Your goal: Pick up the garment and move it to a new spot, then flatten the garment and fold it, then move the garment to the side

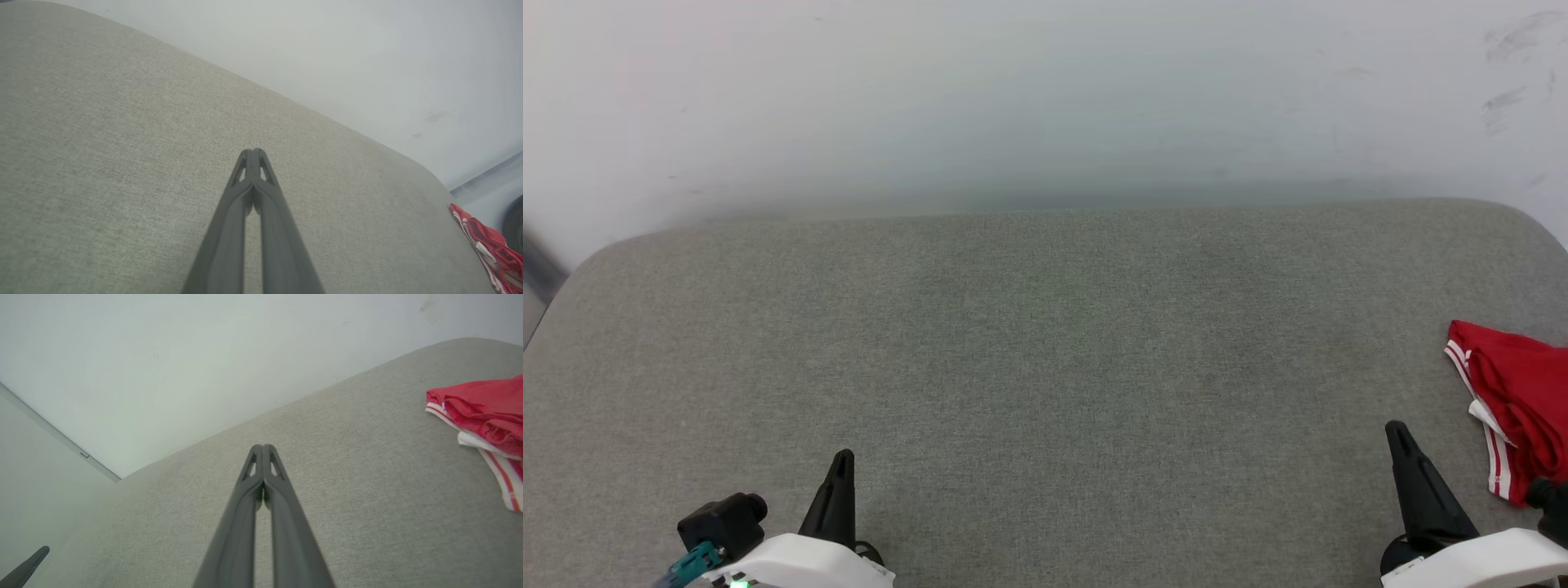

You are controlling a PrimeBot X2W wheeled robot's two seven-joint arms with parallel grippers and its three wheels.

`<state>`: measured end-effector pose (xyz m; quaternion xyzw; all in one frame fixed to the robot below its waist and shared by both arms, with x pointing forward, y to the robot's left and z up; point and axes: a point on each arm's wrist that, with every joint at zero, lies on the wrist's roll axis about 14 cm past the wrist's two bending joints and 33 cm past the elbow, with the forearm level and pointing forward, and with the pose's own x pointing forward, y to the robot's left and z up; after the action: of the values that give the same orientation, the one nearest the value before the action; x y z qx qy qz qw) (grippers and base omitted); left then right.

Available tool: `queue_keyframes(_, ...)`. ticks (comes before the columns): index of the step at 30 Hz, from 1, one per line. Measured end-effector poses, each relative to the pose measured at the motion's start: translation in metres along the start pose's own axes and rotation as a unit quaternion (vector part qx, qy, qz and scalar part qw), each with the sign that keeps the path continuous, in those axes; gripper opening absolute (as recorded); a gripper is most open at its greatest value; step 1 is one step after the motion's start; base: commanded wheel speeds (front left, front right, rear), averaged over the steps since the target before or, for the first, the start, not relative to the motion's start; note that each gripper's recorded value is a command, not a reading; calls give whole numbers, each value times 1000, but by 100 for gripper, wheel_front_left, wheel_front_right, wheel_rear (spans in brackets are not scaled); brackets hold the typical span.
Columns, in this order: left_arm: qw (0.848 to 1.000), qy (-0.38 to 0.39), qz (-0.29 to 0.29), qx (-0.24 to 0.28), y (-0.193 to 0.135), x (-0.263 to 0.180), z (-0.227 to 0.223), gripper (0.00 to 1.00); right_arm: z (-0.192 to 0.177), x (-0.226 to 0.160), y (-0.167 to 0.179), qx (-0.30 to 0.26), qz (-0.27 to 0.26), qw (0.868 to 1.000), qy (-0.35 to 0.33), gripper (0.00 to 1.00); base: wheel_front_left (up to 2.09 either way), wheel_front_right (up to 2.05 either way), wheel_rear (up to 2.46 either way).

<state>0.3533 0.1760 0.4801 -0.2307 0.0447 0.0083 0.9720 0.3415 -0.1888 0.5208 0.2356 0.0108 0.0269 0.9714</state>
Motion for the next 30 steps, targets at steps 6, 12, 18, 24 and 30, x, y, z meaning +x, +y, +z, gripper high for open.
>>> queue_keyframes(6,999,8,8,-48,4,2,-1,0,-1,4,-1,50,1,999,-2,0,0,0,0)
queue_keyframes(12,996,10,11,-93,6,6,2,0,-2,8,-2,94,2,996,-3,0,0,0,0)
queue_keyframes(18,991,13,13,-136,7,8,2,0,-2,12,-3,138,1,990,-5,0,0,0,0)
queue_keyframes(24,984,12,12,-176,7,11,5,0,-3,15,-4,176,1,984,-6,0,0,0,0)
queue_keyframes(30,977,14,13,-212,9,13,5,0,-5,17,-6,213,-2,977,-5,0,0,0,0)
